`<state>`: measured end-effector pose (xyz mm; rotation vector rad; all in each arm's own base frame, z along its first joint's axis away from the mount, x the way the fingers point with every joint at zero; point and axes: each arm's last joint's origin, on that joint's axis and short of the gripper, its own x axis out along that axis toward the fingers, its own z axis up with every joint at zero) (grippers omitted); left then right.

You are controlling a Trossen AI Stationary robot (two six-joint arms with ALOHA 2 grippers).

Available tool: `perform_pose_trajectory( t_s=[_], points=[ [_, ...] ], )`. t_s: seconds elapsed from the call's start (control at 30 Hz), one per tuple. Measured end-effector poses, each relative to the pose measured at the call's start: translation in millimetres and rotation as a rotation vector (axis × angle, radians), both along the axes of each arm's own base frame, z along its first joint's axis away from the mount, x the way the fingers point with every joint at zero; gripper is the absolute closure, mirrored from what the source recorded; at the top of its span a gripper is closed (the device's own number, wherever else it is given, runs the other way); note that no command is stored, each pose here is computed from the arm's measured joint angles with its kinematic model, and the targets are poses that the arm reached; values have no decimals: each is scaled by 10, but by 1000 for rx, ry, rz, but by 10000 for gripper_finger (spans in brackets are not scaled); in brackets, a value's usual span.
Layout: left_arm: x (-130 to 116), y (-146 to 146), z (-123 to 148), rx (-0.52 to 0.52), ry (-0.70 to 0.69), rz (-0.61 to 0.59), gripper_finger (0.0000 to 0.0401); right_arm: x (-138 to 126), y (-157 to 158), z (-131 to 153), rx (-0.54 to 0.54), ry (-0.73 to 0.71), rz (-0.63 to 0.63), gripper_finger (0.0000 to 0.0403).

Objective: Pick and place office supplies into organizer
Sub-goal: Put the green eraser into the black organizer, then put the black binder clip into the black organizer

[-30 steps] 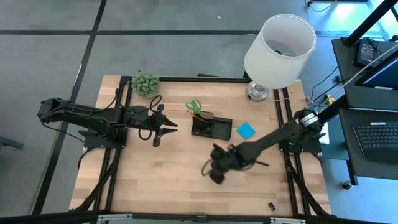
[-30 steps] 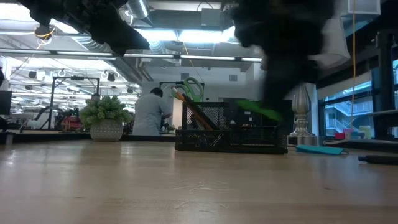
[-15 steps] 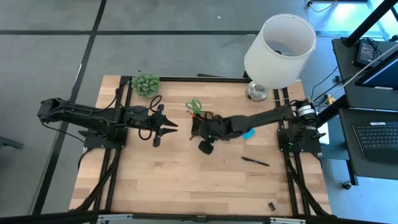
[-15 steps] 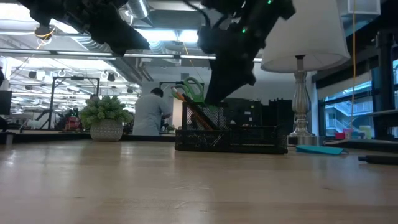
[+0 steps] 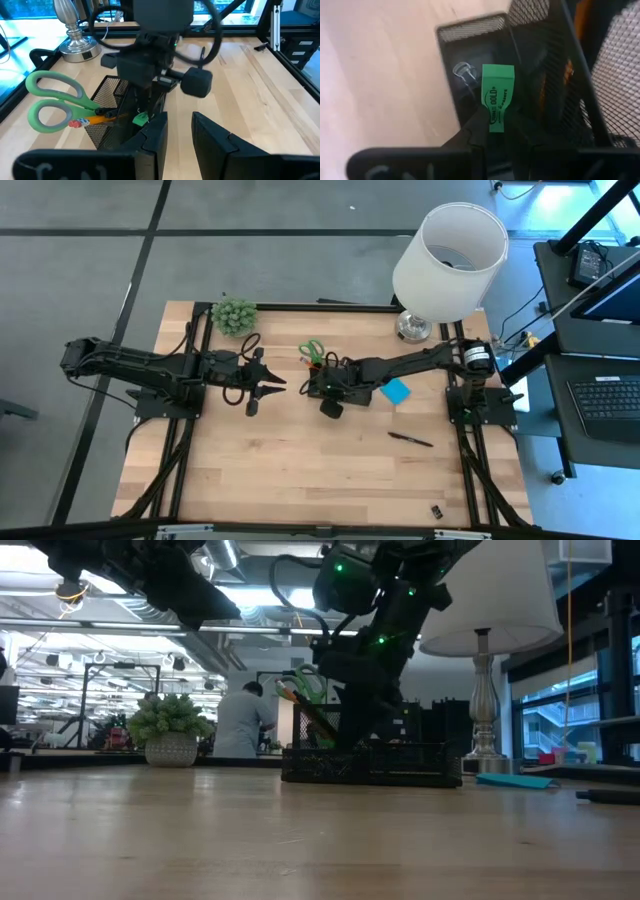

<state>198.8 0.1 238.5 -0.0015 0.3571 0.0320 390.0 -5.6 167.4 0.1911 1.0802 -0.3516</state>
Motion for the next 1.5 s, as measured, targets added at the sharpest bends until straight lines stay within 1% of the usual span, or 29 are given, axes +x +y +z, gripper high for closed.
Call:
perform_pose_trajectory(
  t_s=[0.2, 0.33, 0.43, 0.53, 0.67, 0.8, 0.83, 0.9, 1.0, 1.1, 1.17, 1.27, 1.33, 1.4, 1.5],
  points=[
    [0, 1, 0, 29, 1, -8, 319, 2, 8, -26, -8, 9, -1, 349],
    [0, 6, 0, 35, 2, 7, 319, 4, 7, -28, -2, 6, -8, 333],
    [0, 8, 0, 38, 2, 15, 319, 8, 12, -25, 10, -1, -21, 307],
    [-1, 8, -1, 38, 2, 16, 319, 8, 12, -24, 18, -2, -34, 271],
    [-1, 8, -1, 39, 2, 16, 319, 6, 8, -15, 6, -5, -52, 234],
    [-1, 8, -2, 39, 2, 15, 319, -32, 40, 65, 31, -16, -85, 219],
    [-1, 8, -2, 39, 3, 16, 319, -61, 60, 103, 51, -12, -94, 218],
    [-1, 8, -4, 39, 5, 16, 319, -83, 120, 219, 74, -52, -104, 217],
    [-2, 9, -8, 49, 8, 15, 319, -121, 183, 377, 81, -98, -87, 217],
    [-2, 11, -8, 65, 9, 14, 319, -187, 217, 471, 88, -97, -96, 217],
    [-2, 13, -8, 68, 9, 20, 319, -282, 291, 603, 126, -101, -114, 217],
    [-3, 13, -9, 69, 11, 22, 319, -499, 496, 753, 252, -23, -147, 216],
    [-4, 14, -12, 70, 14, 23, 319, -669, 654, 820, 332, 53, -216, 216],
    [-5, 14, -14, 71, 16, 26, 319, -851, 816, 899, 405, 124, -313, 217],
    [-5, 15, -14, 71, 17, 26, 319, -1097, 1109, 960, 487, 231, -453, 217]
  ],
)
